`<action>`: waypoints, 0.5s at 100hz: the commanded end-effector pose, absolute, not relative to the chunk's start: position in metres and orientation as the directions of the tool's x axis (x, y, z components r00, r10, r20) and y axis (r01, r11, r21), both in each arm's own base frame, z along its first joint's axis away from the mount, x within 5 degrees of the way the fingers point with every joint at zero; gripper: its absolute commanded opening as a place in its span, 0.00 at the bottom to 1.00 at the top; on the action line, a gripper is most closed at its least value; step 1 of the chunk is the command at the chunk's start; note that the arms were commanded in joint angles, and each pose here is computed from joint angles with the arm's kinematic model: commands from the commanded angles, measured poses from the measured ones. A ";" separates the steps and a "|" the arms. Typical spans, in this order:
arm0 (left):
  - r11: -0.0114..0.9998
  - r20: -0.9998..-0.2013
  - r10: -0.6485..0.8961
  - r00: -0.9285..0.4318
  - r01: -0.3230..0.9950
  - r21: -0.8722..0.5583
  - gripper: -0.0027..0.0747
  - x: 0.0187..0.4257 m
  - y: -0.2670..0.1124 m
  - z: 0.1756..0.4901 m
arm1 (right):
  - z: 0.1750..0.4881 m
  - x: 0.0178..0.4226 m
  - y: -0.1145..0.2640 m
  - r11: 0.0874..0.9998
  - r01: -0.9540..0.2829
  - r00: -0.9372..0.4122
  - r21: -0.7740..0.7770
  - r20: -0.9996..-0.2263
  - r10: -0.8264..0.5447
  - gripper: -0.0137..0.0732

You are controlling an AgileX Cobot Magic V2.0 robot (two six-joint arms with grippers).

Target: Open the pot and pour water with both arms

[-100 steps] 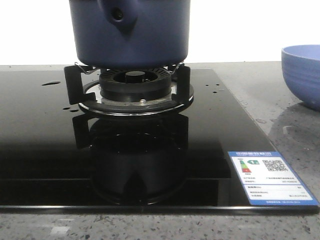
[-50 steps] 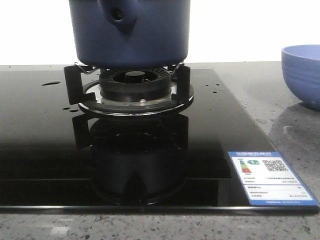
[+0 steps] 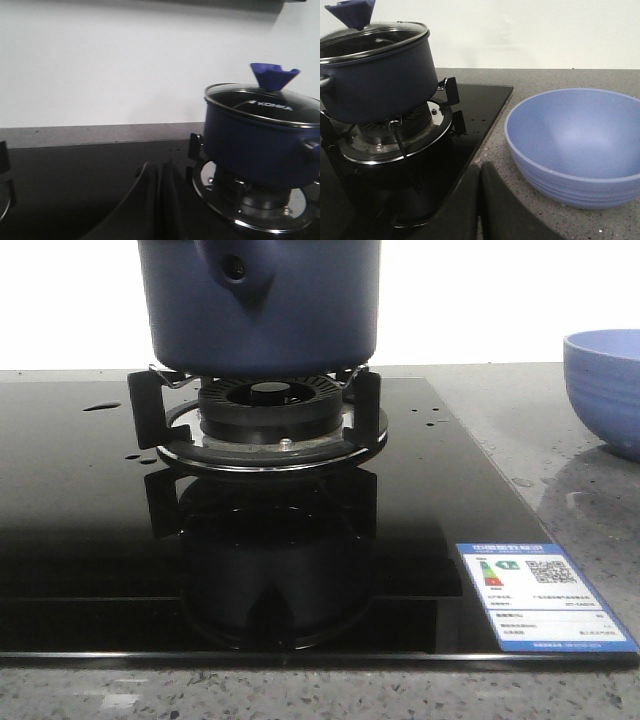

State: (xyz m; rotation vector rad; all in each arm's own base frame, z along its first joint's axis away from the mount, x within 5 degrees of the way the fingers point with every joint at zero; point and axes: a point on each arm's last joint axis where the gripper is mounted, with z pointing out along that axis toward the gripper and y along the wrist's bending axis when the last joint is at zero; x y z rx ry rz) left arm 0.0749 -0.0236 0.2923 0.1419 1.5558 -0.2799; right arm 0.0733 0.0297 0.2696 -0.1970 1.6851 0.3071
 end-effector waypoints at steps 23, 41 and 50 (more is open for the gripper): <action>0.985 -0.985 -0.163 0.061 0.068 -0.159 0.01 0.071 -0.004 0.281 | 0.280 0.074 0.028 0.952 -0.291 -0.099 0.100 -0.992 0.074 0.10; 0.984 -0.984 -0.171 0.054 0.068 -0.167 0.01 0.059 -0.004 0.238 | 0.280 0.074 0.028 0.952 -0.291 -0.099 0.100 -0.992 0.074 0.10; 0.983 -0.983 -0.172 0.071 0.071 -0.167 0.01 0.054 -0.003 0.223 | 0.280 0.074 0.028 0.952 -0.291 -0.099 0.100 -0.992 0.074 0.10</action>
